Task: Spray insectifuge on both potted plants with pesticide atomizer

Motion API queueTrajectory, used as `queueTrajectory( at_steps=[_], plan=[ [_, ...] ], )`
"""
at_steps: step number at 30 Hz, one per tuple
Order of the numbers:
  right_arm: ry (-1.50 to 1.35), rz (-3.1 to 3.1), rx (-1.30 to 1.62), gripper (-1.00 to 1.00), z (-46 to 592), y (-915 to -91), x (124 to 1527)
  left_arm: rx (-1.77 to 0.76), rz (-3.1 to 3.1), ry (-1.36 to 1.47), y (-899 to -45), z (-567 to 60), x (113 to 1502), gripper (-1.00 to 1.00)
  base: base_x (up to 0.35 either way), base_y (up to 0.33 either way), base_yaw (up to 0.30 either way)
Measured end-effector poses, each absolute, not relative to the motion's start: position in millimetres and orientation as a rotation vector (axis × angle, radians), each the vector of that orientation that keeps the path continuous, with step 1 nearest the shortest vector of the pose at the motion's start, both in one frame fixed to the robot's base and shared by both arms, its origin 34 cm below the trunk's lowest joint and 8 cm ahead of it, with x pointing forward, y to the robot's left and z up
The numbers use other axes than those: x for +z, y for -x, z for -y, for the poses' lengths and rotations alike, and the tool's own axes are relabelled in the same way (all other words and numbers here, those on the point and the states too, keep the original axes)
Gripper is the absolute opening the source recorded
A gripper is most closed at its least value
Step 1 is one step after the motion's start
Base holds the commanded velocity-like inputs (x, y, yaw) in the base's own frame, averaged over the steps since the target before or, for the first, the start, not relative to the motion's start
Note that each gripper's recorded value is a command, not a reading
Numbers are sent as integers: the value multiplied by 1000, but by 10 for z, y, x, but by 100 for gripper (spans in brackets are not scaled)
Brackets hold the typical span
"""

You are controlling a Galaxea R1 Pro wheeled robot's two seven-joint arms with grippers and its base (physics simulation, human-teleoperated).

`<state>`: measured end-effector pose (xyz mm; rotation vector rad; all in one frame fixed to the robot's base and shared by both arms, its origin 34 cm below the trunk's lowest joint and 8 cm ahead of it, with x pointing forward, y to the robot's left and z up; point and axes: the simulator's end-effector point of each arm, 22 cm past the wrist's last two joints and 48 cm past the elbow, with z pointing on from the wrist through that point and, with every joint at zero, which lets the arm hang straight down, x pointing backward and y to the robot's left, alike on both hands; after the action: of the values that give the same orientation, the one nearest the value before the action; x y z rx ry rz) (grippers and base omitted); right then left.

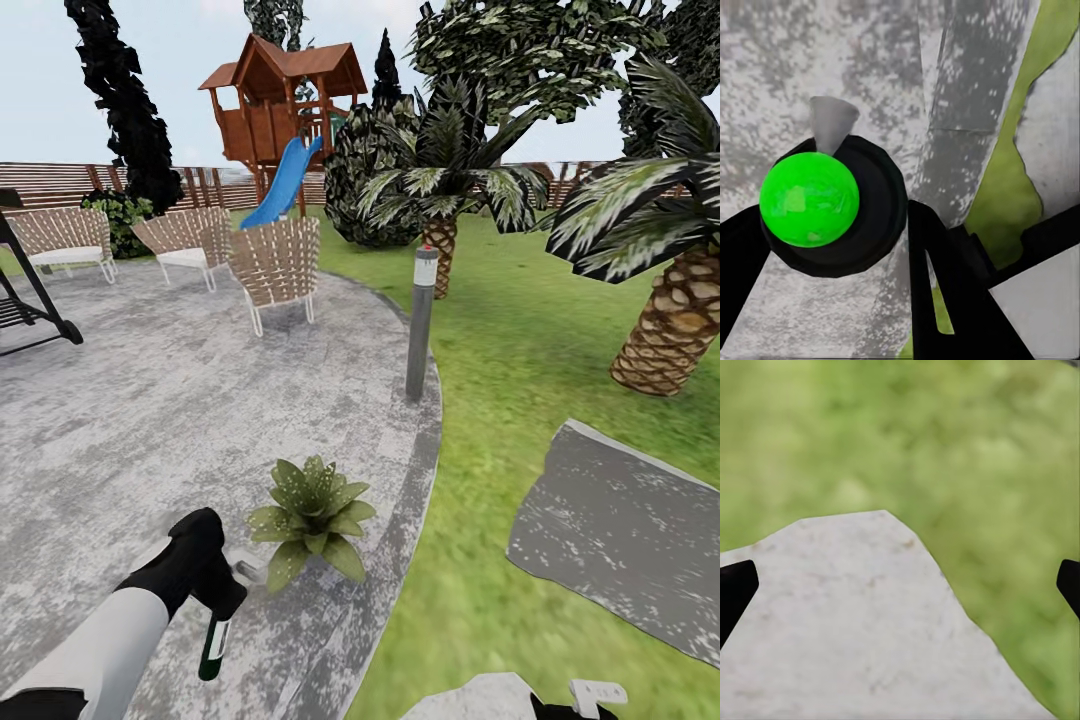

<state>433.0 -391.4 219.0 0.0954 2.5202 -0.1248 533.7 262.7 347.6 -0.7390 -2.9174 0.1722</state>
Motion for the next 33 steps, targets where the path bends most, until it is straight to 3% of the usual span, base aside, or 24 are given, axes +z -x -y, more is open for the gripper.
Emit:
queueTrajectory(
  at_steps=[6, 19, 33],
  plan=[
    [-95, -2522, -128, 100, 3935, -4322, 2190, 82, 2920, 656, -5290, -3217, 3488, -100, 9, -3, 0],
    [-95, -2519, -122, 100, 3900, -4336, 2190, 106, 2919, 658, -5284, -3127, 3476, -100, 133, -200, 5],
    [-96, -2520, -122, 100, 3898, -4333, 2188, 74, 2922, 628, -5259, -3333, 3483, -100, 1, -65, 210]
  ],
)
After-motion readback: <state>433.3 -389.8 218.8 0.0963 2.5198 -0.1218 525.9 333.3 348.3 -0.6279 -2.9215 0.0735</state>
